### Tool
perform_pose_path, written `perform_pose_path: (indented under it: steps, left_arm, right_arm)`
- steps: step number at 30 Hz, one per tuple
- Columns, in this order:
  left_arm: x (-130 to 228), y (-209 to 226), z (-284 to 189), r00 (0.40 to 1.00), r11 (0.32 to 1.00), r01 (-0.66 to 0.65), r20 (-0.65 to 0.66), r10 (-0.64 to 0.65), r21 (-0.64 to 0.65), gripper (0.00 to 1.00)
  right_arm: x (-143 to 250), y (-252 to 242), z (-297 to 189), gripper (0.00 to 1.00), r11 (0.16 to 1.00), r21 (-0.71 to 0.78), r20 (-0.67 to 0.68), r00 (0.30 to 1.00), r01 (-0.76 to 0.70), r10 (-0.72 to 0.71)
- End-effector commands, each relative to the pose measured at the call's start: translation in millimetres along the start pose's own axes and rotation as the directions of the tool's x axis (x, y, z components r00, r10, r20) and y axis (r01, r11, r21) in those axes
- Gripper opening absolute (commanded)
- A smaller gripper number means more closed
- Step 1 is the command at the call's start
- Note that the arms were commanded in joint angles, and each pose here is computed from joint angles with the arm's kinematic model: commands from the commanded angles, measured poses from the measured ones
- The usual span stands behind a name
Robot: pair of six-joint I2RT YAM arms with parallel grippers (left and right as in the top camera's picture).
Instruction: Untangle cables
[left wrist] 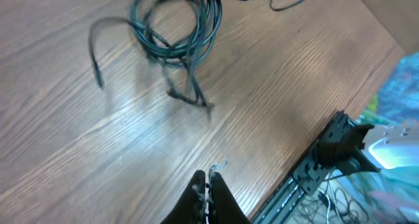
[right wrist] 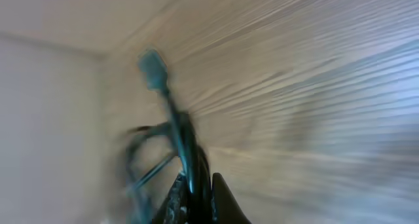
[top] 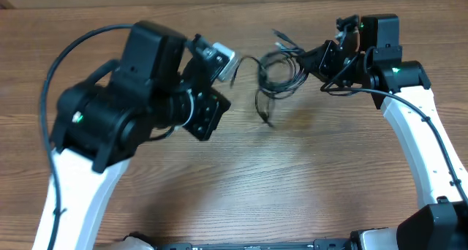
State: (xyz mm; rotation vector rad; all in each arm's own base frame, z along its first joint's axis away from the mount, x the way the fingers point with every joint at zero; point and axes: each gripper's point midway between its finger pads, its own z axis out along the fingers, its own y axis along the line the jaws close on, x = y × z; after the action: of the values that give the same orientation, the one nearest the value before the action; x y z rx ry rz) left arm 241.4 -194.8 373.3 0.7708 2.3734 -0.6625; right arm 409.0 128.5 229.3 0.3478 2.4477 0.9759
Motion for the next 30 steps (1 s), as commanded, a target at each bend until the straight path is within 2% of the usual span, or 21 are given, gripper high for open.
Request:
perform_pose_path:
  steps: [1,5,10,17,19,21,22,23,24,25,26,28,30]
  left_arm:
    - [3.0,-9.3,-36.1,0.996,0.999,0.011,0.091,-0.008,-0.036,0.04]
    - [14.8,-11.5,-49.1,0.995,0.998,0.036,0.093,-0.031,-0.051,0.04]
    - [15.6,-10.4,-44.3,0.996,0.998,0.04,0.076,-0.036,-0.048,0.04]
    - [-20.0,7.7,9.0,0.998,0.999,-0.023,0.057,0.025,-0.034,0.04]
    - [-28.3,9.7,32.9,0.998,0.999,-0.051,0.032,0.05,0.007,0.05]
    - [-33.9,9.1,57.5,0.998,0.995,-0.07,0.005,0.07,0.064,0.11]
    - [-36.2,9.0,72.4,0.997,0.992,-0.075,-0.012,0.076,0.098,0.19]
    - [-37.0,8.8,86.3,0.996,0.989,-0.079,-0.03,0.083,0.124,0.28]
    - [-37.4,10.4,101.6,0.995,0.987,-0.078,-0.05,0.086,0.142,0.42]
    - [-36.7,13.4,115.9,0.994,0.987,-0.071,-0.073,0.082,0.148,0.56]
    - [-35.4,16.1,129.5,0.992,0.986,-0.063,-0.095,0.079,0.152,0.66]
    - [-31.1,22.0,158.1,0.987,0.986,-0.047,-0.142,0.07,0.161,0.73]
    - [-26.1,28.4,184.5,0.981,0.986,-0.031,-0.182,0.061,0.167,0.75]
  right_arm:
    - [-19.1,-9.1,-12.7,0.04,0.995,0.092,0.098,0.994,0.042,-0.051]
    - [-23.2,-17.8,-14.1,0.04,0.989,0.142,0.123,0.991,0.034,-0.052]
    - [-21.6,-14.4,-13.3,0.04,0.991,0.125,0.114,0.992,0.038,-0.052]
    - [-17.7,-7.0,-12.1,0.04,0.996,0.082,0.092,0.994,0.044,-0.051]
    - [-17.8,-7.0,-12.1,0.04,0.996,0.082,0.092,0.994,0.044,-0.052]
    - [-17.9,-6.9,-12.1,0.04,0.996,0.082,0.093,0.994,0.044,-0.052]
    - [-17.9,-6.9,-12.1,0.04,0.996,0.082,0.093,0.994,0.045,-0.052]
    - [-17.9,-6.9,-12.1,0.04,0.996,0.082,0.093,0.994,0.045,-0.052]
    - [-17.9,-6.9,-12.1,0.06,0.996,0.082,0.093,0.994,0.045,-0.052]
    - [-17.8,-7.0,-12.1,0.13,0.996,0.082,0.092,0.994,0.045,-0.052]
    - [-17.8,-7.0,-12.1,0.18,0.996,0.082,0.092,0.994,0.045,-0.052]
    - [-17.8,-7.0,-12.1,0.28,0.996,0.082,0.092,0.994,0.045,-0.052]
    - [-17.8,-7.0,-12.1,0.36,0.996,0.082,0.092,0.994,0.045,-0.052]
